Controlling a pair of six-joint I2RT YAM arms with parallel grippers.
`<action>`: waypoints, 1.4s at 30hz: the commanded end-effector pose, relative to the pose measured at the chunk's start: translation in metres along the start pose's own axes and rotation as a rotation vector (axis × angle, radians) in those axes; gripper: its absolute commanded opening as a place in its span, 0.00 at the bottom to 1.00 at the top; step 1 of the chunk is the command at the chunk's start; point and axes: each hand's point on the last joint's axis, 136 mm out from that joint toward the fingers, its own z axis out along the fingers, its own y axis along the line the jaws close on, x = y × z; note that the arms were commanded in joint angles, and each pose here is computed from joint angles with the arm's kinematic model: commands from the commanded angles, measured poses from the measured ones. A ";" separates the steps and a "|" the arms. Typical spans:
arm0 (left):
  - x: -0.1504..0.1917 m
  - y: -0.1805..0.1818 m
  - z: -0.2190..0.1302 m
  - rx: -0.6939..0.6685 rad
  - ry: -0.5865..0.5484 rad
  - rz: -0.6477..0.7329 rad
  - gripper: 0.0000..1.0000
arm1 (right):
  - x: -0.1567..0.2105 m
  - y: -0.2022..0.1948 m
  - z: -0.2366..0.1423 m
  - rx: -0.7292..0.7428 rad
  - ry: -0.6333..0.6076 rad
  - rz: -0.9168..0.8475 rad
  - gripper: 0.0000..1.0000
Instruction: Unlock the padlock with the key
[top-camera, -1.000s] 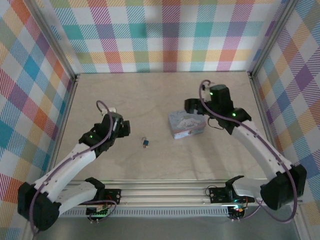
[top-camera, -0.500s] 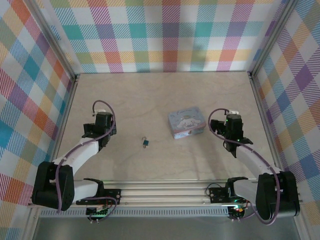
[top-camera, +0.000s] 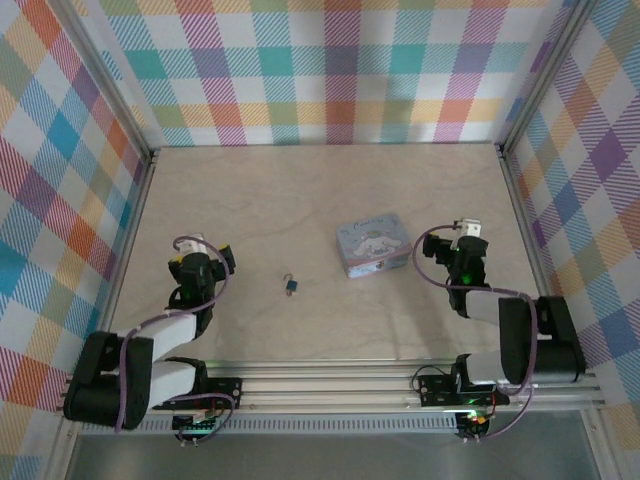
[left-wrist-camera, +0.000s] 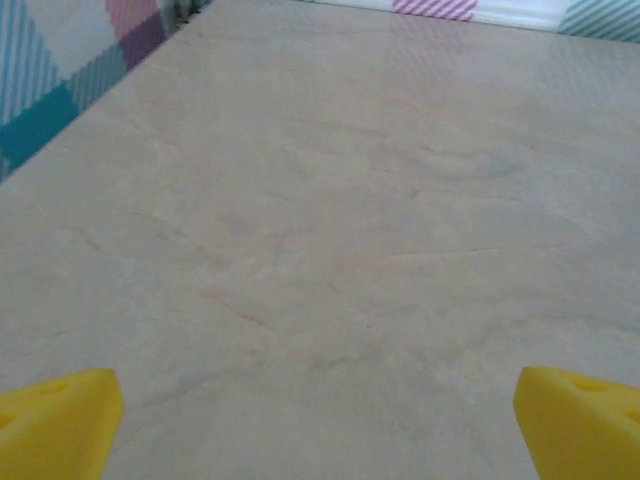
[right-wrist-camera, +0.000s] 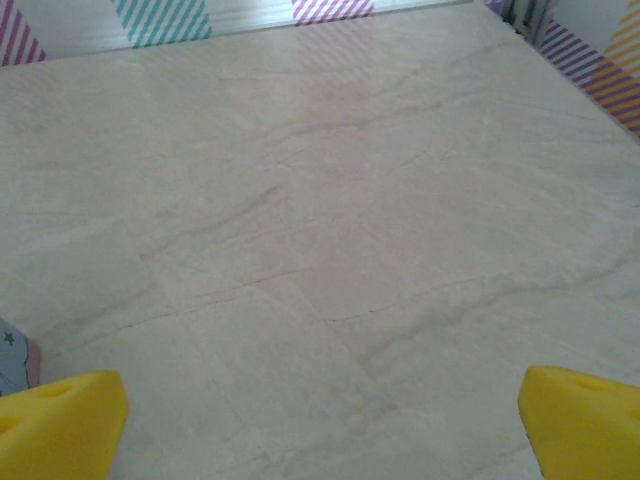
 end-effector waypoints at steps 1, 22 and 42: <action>-0.030 -0.027 0.014 0.117 -0.056 0.006 1.00 | -0.019 0.013 0.004 -0.081 -0.100 -0.021 1.00; -0.006 -0.048 0.053 0.196 0.017 0.093 1.00 | -0.010 0.010 0.021 -0.042 -0.040 -0.021 1.00; -0.006 -0.048 0.053 0.197 0.017 0.093 1.00 | -0.010 0.010 0.021 -0.043 -0.038 -0.022 1.00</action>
